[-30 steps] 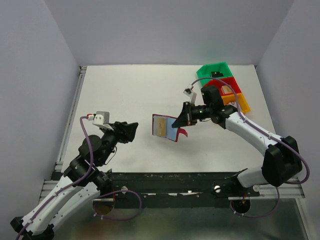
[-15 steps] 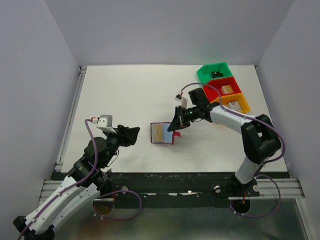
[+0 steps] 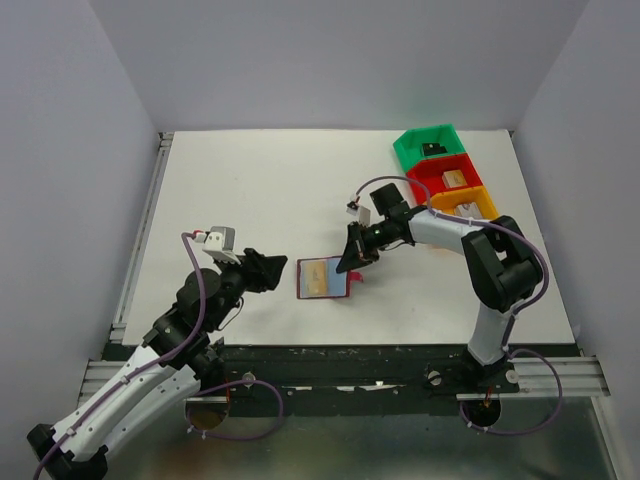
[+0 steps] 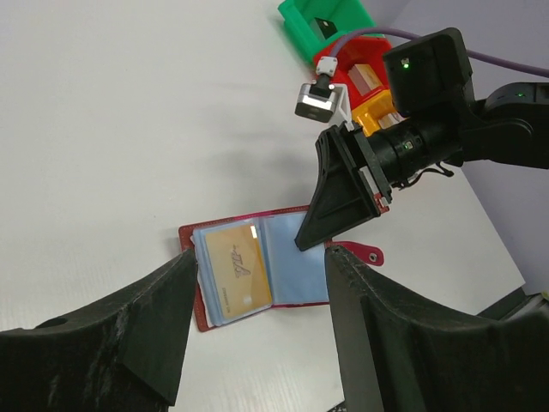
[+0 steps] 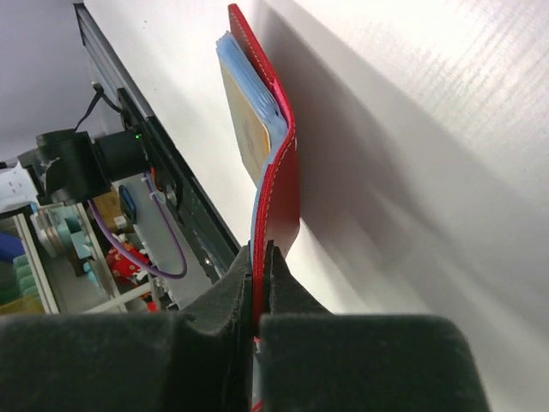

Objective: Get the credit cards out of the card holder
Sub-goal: Place the card holder at the center of the board.

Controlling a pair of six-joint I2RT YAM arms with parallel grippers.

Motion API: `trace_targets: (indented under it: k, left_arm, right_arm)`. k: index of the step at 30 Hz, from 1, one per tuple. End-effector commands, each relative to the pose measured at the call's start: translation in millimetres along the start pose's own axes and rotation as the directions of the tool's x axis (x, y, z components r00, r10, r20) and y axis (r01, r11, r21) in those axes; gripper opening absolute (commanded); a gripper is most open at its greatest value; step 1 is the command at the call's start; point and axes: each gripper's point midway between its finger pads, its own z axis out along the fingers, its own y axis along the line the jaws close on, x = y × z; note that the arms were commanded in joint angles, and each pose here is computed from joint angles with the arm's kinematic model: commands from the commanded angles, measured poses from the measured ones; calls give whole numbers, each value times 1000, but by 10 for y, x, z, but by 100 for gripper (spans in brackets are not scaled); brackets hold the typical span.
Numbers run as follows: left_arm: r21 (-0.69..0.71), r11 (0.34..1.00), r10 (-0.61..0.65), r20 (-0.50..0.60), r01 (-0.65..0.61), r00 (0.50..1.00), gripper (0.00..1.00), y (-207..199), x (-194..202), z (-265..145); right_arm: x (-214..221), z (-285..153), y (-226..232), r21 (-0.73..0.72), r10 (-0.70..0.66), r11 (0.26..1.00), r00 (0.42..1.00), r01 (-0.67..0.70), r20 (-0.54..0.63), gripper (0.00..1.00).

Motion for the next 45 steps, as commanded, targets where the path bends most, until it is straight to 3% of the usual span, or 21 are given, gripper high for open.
trace_targets:
  k: [1,4,8,14,19,22,24,29,33,38,45]
  left_arm:
    - [35,999,15,13,-15,1000,72,-78,-62,2]
    - [31,999,19,15,-19,1000,72,-71,-73,-2]
    - [27,999,26,8,-26,1000,75,-58,-50,7]
    - [20,999,32,5,-32,999,75,-39,-36,20]
    - [14,999,29,-9,-29,1000,75,-26,5,35]
    - [9,1000,24,-21,-23,1000,75,-18,39,62]
    - [7,1000,18,-30,-18,999,75,-21,60,79]
    - [-8,1000,11,-67,-11,998,74,-8,160,187]
    - [-6,1000,17,-116,-17,993,68,-20,287,332]
    - [-51,998,16,-188,-26,982,49,59,489,489]
    - [-84,996,-38,-214,20,976,43,132,680,599]
  right_arm:
    - [2,1,-73,33,14,999,1000,-14,-14,13]
    - [-21,-50,-178,92,30,995,1000,-30,4,32]
    - [-25,-129,-300,167,40,985,999,-42,18,47]
    - [-61,-297,-437,303,17,952,999,-31,50,54]
    - [-181,-708,-506,508,-85,861,991,19,107,56]
    - [-291,-1009,-386,584,-162,811,973,36,164,56]
    - [-367,-1140,-179,571,-223,819,950,60,220,57]
    - [-277,-882,714,265,-316,934,903,241,293,47]
    - [-45,-384,985,115,-315,948,924,297,217,38]
    - [119,17,544,100,-173,983,970,157,170,30]
    - [341,223,-16,196,-79,979,990,56,113,28]
